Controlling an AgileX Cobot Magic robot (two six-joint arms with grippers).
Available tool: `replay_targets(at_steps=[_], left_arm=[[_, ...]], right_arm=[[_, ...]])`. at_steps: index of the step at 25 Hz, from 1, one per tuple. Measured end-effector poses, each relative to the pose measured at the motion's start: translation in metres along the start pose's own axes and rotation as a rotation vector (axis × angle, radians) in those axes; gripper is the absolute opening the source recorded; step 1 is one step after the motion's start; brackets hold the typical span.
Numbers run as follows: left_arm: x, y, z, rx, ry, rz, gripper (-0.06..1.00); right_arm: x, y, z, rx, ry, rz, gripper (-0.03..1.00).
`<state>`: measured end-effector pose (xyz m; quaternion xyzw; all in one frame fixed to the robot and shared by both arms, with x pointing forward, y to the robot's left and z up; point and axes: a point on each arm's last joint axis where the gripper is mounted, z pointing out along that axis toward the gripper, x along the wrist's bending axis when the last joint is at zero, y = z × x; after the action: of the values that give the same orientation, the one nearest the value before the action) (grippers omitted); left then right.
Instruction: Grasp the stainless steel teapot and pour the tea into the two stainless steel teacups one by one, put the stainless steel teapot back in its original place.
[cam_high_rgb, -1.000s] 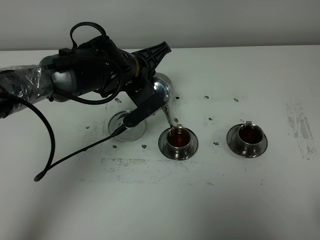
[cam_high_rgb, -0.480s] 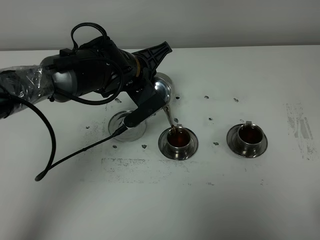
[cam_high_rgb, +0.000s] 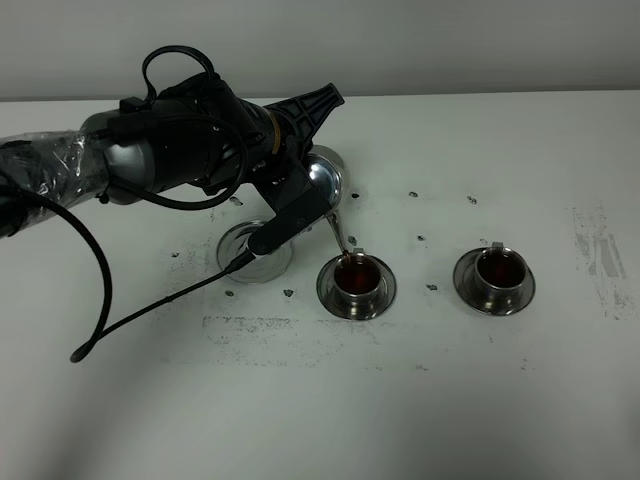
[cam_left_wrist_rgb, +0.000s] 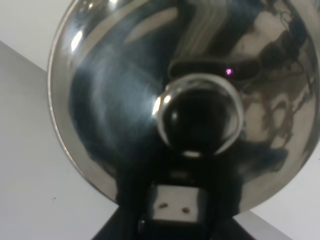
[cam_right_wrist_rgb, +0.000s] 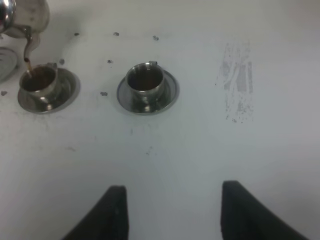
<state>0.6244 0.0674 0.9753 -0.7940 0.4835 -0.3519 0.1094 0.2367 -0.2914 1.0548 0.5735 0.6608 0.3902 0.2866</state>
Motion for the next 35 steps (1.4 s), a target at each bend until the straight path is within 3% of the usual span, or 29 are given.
replay_targets(at_steps=[15, 21, 30, 35], left_arm=[[0.0, 0.0, 0.0, 0.0, 0.0, -0.001, 0.19], [-0.0001, 0.0005, 0.0, -0.006, -0.001, -0.067, 0.19], [-0.0039, 0.006, -0.0002, -0.058, -0.051, -0.317, 0.19], [-0.0043, 0.0087, -0.0057, -0.098, -0.089, -0.621, 0.19]], right_arm=[[0.0, 0.0, 0.0, 0.0, 0.0, 0.0, 0.41], [0.0, 0.0, 0.0, 0.0, 0.0, 0.0, 0.41], [0.0, 0.0, 0.0, 0.0, 0.0, 0.0, 0.41], [0.0, 0.0, 0.0, 0.0, 0.0, 0.0, 0.41]])
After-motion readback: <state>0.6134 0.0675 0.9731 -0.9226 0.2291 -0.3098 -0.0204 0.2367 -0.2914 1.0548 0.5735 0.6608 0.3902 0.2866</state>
